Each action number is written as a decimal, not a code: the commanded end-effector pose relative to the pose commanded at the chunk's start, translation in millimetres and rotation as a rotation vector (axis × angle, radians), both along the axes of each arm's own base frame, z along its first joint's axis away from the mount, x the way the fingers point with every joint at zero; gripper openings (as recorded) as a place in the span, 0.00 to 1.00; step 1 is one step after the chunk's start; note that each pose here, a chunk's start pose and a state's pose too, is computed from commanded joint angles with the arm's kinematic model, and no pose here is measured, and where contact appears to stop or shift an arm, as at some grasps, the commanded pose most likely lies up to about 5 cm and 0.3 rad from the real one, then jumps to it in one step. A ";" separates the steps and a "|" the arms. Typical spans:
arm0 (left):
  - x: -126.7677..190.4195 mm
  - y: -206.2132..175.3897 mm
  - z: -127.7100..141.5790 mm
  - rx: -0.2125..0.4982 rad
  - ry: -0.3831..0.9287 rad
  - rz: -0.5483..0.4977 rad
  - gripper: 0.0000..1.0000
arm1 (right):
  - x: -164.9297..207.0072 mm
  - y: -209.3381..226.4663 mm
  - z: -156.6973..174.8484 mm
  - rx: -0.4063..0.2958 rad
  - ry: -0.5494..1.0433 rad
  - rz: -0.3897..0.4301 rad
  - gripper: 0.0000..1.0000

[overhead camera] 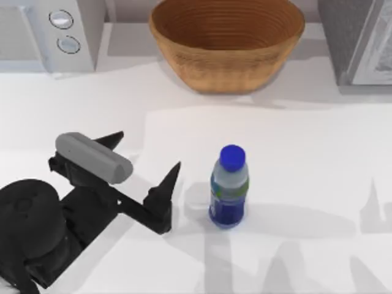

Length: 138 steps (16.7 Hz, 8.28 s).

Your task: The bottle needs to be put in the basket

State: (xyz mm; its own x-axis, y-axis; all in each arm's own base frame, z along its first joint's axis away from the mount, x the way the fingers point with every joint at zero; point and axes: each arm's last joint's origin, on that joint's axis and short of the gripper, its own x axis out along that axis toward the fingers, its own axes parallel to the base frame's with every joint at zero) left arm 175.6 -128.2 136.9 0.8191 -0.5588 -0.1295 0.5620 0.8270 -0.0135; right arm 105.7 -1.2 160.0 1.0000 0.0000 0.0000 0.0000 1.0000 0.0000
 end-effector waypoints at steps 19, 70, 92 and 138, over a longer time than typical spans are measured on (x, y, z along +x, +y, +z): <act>0.7 -72.1 -64.6 0.055 0.054 -0.210 1.00 | 0.0 0.0 0.0 0.000 0.000 0.000 1.00; -58.1 -12.2 30.2 0.040 0.039 -0.212 0.00 | 0.0 0.0 0.0 0.000 0.000 0.000 1.00; 63.2 -122.6 134.4 0.084 0.093 0.109 0.00 | 0.0 0.0 0.0 0.000 0.000 0.000 1.00; 284.8 -197.7 131.2 0.045 0.064 0.559 1.00 | 0.0 0.0 0.0 0.000 0.000 0.000 1.00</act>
